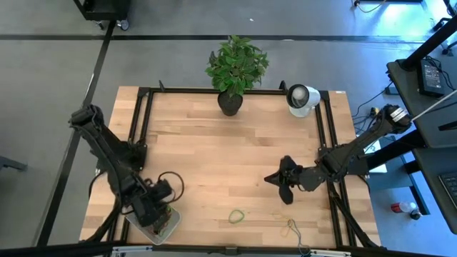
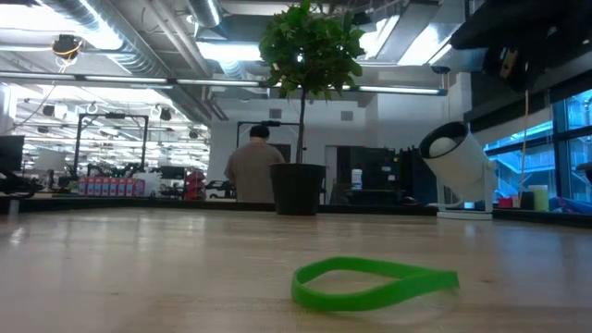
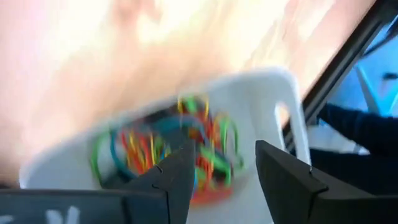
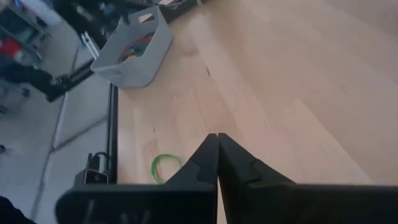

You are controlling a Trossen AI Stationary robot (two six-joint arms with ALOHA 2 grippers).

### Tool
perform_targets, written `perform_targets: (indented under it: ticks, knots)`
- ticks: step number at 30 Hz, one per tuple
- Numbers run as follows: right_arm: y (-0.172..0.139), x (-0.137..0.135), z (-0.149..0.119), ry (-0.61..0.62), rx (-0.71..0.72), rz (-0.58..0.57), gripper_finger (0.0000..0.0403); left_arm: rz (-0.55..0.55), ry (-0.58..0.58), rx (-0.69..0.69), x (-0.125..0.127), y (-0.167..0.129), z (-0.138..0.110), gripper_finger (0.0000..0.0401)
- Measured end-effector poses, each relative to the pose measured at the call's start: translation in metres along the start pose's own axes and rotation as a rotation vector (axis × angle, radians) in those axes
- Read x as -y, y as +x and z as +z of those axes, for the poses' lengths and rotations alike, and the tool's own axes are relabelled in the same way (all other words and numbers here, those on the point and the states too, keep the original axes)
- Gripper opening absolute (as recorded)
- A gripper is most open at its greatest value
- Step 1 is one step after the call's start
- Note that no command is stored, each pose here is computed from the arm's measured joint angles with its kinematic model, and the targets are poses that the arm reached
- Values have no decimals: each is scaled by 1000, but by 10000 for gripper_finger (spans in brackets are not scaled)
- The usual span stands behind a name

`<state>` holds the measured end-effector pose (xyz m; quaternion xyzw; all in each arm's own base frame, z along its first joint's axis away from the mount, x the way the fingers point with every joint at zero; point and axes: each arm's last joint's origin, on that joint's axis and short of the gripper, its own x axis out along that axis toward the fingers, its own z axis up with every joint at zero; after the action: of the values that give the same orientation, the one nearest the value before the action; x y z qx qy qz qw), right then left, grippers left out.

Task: Pick and place rubber bands into bin
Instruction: Put the blue rubber band into the gray bin

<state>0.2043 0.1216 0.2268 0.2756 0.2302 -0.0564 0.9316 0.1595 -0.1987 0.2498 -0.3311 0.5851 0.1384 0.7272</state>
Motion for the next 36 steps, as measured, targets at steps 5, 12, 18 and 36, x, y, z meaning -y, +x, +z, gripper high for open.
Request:
perform_targets:
  ticks: [5,12,18,36]
  knots:
    - [-3,-16,11,-83,-61,-57,2,-11,59,122,-4,-7,29,146]
    - [-25,-29,28,-18,-273,-261,2,-44,149,236,-4,-8,74,100]
    - [-48,-29,20,107,-426,-384,2,-154,358,388,7,-13,104,14]
    - [-30,-59,-96,448,-899,-738,11,-257,612,711,17,-31,151,2]
